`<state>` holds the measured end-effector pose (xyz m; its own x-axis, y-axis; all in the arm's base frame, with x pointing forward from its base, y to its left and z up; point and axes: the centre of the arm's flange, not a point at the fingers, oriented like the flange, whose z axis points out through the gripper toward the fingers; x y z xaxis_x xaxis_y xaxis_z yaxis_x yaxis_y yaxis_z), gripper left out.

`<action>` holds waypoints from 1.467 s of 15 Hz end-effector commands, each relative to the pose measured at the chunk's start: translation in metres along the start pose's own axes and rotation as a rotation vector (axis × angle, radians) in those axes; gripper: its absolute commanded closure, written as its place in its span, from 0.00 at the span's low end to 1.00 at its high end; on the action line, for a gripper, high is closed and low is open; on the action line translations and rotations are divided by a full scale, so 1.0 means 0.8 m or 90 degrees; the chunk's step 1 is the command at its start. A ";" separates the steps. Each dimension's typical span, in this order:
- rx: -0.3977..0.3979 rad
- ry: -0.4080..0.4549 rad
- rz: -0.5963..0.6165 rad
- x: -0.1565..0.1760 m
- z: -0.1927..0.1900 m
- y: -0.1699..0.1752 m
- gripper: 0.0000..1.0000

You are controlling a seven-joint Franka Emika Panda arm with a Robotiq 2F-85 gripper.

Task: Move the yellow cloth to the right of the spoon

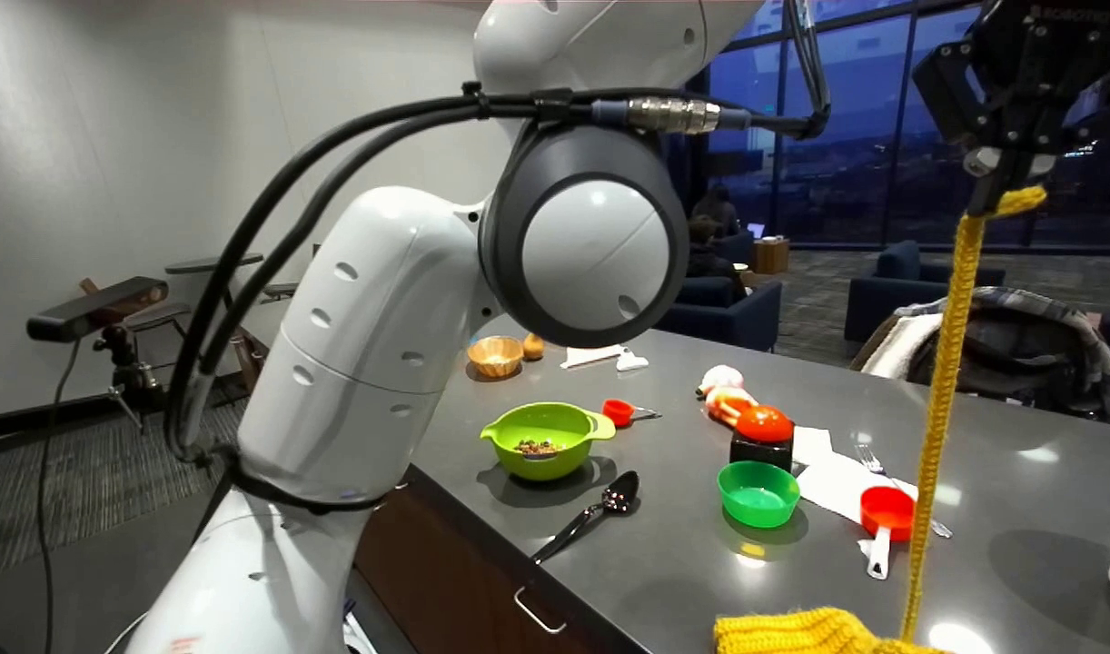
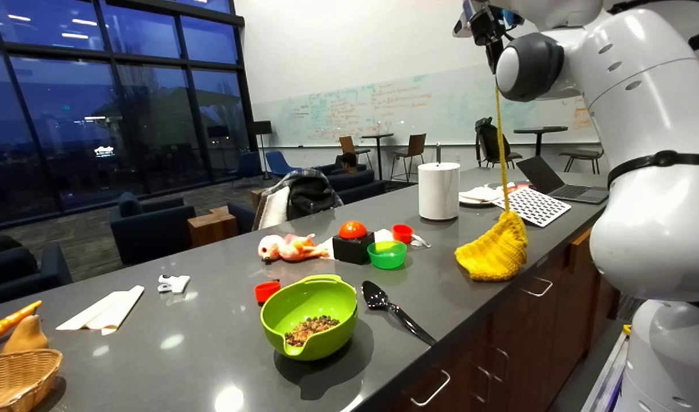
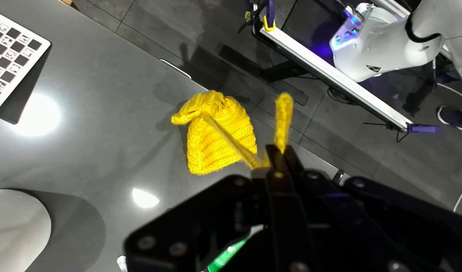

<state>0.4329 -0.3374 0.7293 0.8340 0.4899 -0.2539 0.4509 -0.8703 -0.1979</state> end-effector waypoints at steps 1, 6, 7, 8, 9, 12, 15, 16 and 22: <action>0.002 -0.014 -0.040 0.018 -0.025 0.029 0.99; 0.032 -0.028 -0.086 0.031 0.014 0.066 0.56; 0.036 -0.029 -0.094 0.032 0.021 0.074 0.48; 0.041 -0.031 -0.102 0.033 0.029 0.080 0.42; 0.047 -0.032 -0.110 0.033 0.036 0.087 0.34; 0.065 -0.032 -0.135 0.033 0.057 0.100 0.13; 0.073 -0.010 -0.162 0.034 0.082 0.102 0.00; 0.078 -0.004 -0.174 0.037 0.092 0.100 0.00; 0.132 0.044 -0.302 0.089 0.177 0.074 0.00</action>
<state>0.4924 -0.3777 0.6085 0.6259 0.7734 -0.1003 0.6670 -0.5975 -0.4452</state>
